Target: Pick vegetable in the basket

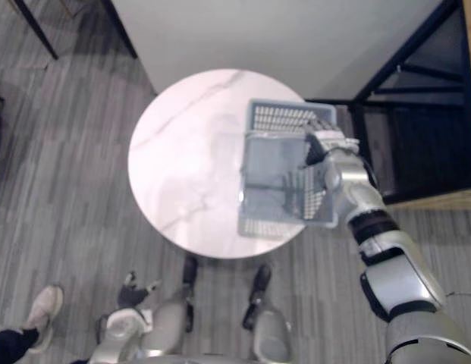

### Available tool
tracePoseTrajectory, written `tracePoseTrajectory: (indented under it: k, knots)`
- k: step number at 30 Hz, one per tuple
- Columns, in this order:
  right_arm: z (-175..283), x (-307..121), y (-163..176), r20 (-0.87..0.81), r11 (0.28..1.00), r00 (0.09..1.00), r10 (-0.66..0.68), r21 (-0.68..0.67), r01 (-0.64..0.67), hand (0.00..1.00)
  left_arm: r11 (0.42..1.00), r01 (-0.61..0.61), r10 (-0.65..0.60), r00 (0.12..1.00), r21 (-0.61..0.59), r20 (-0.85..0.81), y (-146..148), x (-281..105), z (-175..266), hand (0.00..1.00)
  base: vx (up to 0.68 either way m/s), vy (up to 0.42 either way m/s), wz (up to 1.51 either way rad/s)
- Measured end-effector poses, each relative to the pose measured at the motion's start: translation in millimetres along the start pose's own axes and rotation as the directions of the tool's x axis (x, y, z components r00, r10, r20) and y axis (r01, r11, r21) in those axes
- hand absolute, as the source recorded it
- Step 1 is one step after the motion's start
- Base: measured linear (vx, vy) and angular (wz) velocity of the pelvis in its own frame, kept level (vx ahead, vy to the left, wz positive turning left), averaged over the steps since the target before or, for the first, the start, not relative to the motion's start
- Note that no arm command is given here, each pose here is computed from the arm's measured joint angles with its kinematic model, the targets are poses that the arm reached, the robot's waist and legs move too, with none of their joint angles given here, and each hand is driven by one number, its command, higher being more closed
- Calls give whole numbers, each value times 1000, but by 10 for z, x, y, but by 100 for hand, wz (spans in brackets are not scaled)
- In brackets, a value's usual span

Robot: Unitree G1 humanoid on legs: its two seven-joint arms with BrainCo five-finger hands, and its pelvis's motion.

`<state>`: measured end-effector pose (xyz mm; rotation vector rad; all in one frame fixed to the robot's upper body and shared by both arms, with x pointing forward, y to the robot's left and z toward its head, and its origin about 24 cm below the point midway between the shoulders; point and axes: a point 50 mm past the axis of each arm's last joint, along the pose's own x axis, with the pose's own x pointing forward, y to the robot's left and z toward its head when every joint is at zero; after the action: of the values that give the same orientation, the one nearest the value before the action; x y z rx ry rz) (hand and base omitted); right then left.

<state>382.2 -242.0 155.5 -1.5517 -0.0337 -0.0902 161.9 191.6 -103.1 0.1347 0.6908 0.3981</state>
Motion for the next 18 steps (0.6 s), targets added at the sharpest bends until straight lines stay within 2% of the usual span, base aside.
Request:
tracePoseTrajectory:
  k: [5,6,18]
  knots:
    - [-19,58,-158,-31,998,998,-57,9,57,0,999,5,-4,1000,-36,28,-10,1,83,0,-1,-2,5]
    - [-33,59,-160,-40,998,997,-61,15,61,100,999,6,-5,1000,-45,30,-15,2,98,0,0,0,0]
    - [152,124,-149,-33,996,997,-69,57,71,100,997,23,-20,999,-71,43,-94,1,160,0,-5,-1,0]
